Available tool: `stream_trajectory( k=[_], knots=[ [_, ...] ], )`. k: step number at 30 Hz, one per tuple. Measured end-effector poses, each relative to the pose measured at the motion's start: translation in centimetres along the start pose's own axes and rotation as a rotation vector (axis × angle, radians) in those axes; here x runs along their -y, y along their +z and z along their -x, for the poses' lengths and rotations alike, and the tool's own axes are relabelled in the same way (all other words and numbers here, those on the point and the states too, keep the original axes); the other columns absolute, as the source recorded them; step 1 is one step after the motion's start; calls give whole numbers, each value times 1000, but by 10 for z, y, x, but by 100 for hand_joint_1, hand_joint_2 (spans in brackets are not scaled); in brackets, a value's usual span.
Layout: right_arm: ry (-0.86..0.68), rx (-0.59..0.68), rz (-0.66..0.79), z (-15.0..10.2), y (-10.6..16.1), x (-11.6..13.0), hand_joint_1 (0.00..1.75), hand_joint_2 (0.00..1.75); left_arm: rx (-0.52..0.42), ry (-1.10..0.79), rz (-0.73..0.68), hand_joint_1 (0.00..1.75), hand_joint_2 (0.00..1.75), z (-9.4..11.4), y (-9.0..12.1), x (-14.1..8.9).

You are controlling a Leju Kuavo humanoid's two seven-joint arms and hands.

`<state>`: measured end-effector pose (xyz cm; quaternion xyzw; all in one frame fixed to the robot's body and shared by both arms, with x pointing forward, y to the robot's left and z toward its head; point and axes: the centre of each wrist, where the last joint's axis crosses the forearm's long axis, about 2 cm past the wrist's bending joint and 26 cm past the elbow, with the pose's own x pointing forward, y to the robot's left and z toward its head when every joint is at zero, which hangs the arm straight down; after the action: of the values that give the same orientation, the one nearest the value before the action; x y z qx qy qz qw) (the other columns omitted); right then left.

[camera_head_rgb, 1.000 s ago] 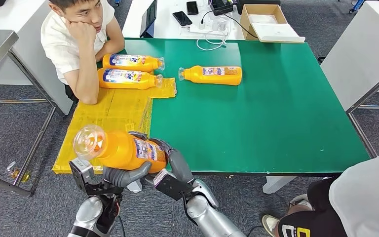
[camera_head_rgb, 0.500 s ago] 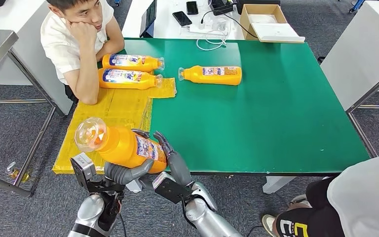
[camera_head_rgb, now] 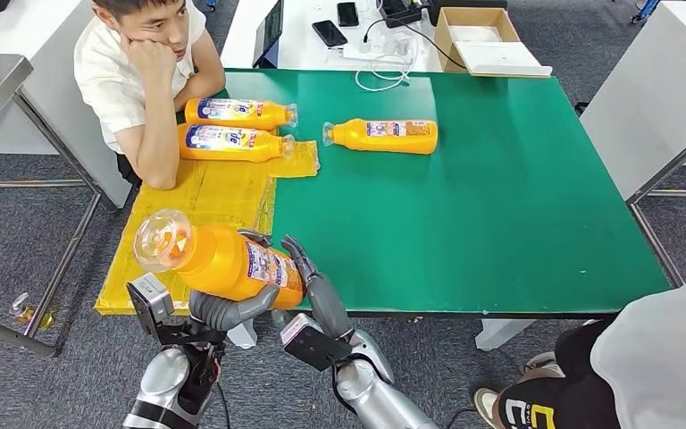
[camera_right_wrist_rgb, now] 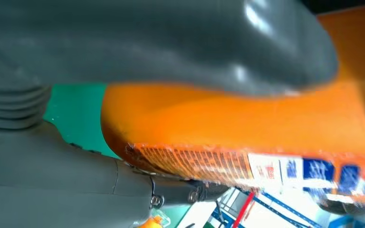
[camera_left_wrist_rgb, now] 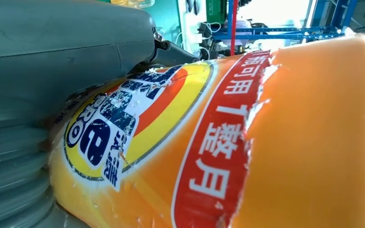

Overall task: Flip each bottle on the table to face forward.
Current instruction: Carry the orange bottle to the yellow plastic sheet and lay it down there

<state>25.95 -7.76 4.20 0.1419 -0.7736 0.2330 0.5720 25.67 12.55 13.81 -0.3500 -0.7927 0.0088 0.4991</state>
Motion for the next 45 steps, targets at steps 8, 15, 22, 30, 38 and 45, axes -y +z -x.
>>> stream_trajectory(
  k=[8,15,22,30,38,45],
  knots=[
    [149,77,361,-15,11,4,0,0,1,-303,-194,175,175,-12,-17,-29],
    [91,153,617,-40,34,26,0,0,-20,-460,-260,175,175,-22,-26,-57],
    [64,104,744,-33,49,48,0,0,-97,-206,-281,175,175,-25,-28,-70],
    [48,79,782,-30,55,52,0,0,-19,-903,-369,175,175,-31,-33,-90],
    [-5,72,748,-29,50,43,0,0,-154,-1672,-100,175,175,3,-42,-116],
    [-12,59,731,-27,49,38,0,0,-269,-1763,-32,175,175,15,-38,-134]
  ],
)
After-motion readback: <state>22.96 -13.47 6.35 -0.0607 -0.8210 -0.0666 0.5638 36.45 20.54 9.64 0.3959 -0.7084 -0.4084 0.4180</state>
